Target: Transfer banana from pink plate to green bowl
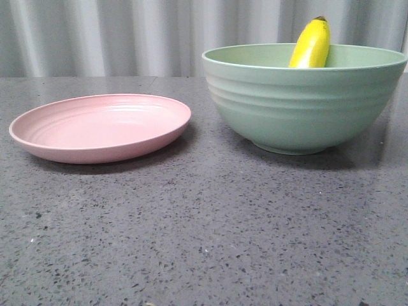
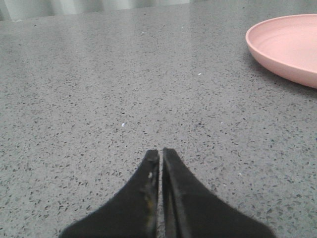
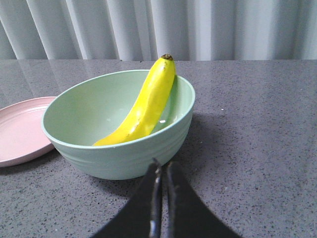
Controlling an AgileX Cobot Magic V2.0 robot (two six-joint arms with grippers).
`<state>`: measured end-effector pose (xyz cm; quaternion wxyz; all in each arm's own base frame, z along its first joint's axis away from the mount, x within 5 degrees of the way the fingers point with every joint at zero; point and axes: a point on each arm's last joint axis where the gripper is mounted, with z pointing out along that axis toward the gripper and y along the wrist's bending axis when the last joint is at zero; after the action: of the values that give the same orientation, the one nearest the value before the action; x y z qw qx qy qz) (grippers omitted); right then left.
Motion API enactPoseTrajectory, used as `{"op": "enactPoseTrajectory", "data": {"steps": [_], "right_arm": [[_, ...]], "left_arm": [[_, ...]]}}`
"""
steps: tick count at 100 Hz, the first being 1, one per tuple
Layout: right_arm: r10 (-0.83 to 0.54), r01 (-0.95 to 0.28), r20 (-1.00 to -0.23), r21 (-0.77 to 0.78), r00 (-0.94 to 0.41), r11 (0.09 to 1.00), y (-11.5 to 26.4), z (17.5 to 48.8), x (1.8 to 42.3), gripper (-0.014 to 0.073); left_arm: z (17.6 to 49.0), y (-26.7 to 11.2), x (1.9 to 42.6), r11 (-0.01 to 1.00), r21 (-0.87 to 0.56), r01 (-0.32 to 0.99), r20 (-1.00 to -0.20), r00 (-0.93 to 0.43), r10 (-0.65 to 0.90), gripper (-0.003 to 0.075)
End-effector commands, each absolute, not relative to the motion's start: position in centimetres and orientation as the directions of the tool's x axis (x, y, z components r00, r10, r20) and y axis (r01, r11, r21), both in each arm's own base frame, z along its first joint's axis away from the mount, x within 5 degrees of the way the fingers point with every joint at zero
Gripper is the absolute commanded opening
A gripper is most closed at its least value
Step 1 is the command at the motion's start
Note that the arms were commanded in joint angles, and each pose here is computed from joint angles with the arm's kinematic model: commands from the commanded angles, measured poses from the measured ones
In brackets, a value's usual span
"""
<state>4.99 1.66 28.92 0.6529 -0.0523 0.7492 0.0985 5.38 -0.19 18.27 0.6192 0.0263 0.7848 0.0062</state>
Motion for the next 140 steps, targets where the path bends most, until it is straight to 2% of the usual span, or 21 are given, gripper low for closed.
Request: {"op": "enactPoseTrajectory", "data": {"steps": [1,44,55,78,105,140], "right_arm": [[0.060,-0.189,-0.996,0.070,-0.059,0.979,1.5,30.3,5.1,-0.0069],[0.057,-0.187,-0.996,0.068,-0.062,0.980,1.4,30.1,5.1,-0.0069],[-0.002,-0.123,-1.000,0.000,-0.012,0.992,0.9,29.3,5.7,-0.0069],[0.025,0.007,-0.987,0.026,0.156,1.000,-0.1,26.1,6.8,-0.0069],[0.026,0.037,-0.983,0.033,0.181,0.999,-0.3,21.5,6.4,-0.0069],[0.002,0.093,-0.999,-0.002,-0.051,0.996,-0.5,19.1,5.5,-0.0069]], "left_arm": [[18.7,-0.1,5.4,0.999,0.037,0.022,-0.989,-0.145,0.040,-0.0020],[18.7,-0.1,5.4,0.999,0.037,0.022,-0.989,-0.145,0.040,-0.0020],[18.7,-0.1,5.4,0.999,0.037,0.022,-0.989,-0.145,0.040,-0.0020],[18.7,-0.1,5.4,0.999,0.037,0.022,-0.989,-0.145,0.040,-0.0020],[18.7,-0.1,5.4,0.999,0.037,0.022,-0.989,-0.145,0.040,-0.0020],[18.7,-0.1,5.4,0.999,0.036,0.022,-0.989,-0.145,0.038,-0.0020]]}}
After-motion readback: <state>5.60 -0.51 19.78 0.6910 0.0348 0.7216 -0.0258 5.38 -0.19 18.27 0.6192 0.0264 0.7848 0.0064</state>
